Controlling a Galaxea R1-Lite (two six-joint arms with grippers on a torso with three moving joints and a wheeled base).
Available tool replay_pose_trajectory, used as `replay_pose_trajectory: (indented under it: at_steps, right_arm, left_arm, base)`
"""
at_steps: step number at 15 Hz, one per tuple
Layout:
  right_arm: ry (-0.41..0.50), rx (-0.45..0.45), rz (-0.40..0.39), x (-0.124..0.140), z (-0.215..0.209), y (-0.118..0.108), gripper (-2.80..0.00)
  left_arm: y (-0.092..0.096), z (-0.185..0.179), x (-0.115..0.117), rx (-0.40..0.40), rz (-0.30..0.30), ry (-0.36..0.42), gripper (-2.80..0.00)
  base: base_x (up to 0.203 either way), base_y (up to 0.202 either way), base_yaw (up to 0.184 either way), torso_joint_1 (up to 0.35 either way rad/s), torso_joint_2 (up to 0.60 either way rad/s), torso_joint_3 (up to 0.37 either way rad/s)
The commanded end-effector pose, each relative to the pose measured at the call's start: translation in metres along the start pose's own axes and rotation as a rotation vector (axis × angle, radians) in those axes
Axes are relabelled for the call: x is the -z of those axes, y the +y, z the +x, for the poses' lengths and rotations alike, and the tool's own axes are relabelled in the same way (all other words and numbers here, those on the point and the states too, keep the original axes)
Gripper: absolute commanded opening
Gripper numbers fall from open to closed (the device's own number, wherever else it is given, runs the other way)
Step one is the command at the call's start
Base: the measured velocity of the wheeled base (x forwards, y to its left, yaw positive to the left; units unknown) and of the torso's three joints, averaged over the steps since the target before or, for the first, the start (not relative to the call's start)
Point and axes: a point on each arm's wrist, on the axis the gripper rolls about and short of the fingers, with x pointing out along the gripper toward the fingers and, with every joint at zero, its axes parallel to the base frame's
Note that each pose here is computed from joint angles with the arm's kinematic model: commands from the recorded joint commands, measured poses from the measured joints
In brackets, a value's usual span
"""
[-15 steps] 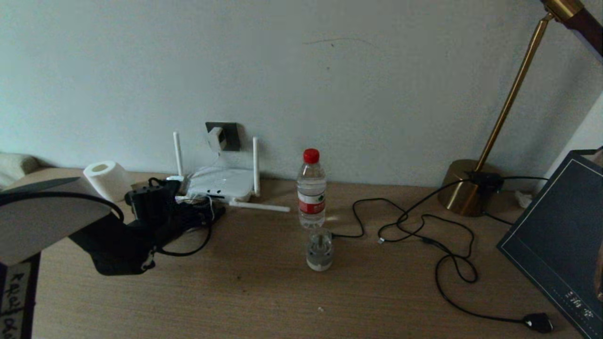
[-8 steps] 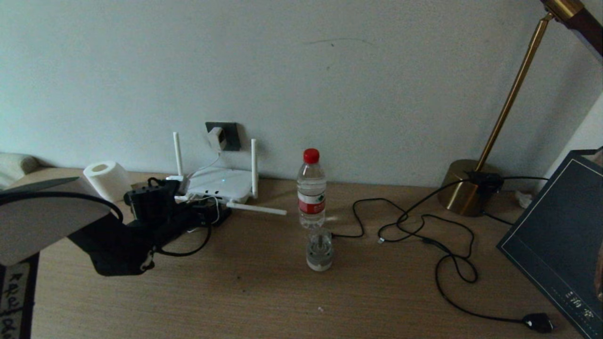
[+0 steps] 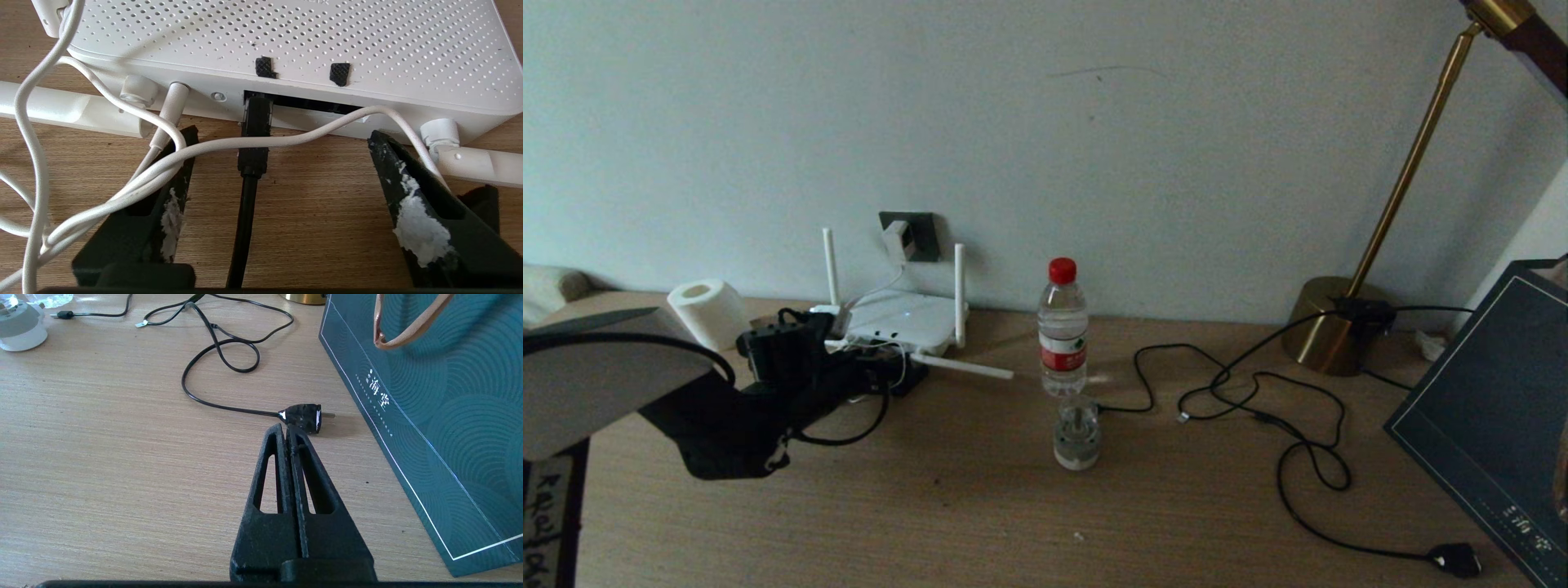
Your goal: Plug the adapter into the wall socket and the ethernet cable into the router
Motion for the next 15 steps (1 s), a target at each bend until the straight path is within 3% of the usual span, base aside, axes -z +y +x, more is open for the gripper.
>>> replay_pose_trajectory:
  at_steps: [1, 7, 11, 12, 15]
  right_arm:
    - [0.002, -0.001, 0.000, 0.000, 0.000, 0.000, -2.80]
    - [0.002, -0.001, 0.000, 0.000, 0.000, 0.000, -2.80]
    - [0.002, -0.001, 0.000, 0.000, 0.000, 0.000, -2.80]
    - [0.002, -0.001, 0.000, 0.000, 0.000, 0.000, -2.80]
    - [0.002, -0.001, 0.000, 0.000, 0.000, 0.000, -2.80]
  left_arm:
    - [0.000, -0.001, -0.002, 0.001, 0.001, -0.009, 0.00]
    - [-0.007, -0.033, -0.006, 0.016, -0.005, 0.022, 0.00]
    - [-0.012, -0.058, 0.009, 0.025, 0.001, 0.022, 0.00]
    - [-0.012, -0.062, 0.013, 0.025, 0.002, 0.015, -2.80]
    - [-0.014, -0.072, 0.021, 0.027, -0.005, 0.042, -2.80]
  base:
    - [0.000, 0.000, 0.000, 0.000, 0.00, 0.000]
    - [0.000, 0.000, 0.000, 0.000, 0.00, 0.000]
    - [0.000, 0.000, 0.000, 0.000, 0.00, 0.000]
    - [0.000, 0.000, 0.000, 0.000, 0.00, 0.000]
    - [0.000, 0.000, 0.000, 0.000, 0.00, 0.000]
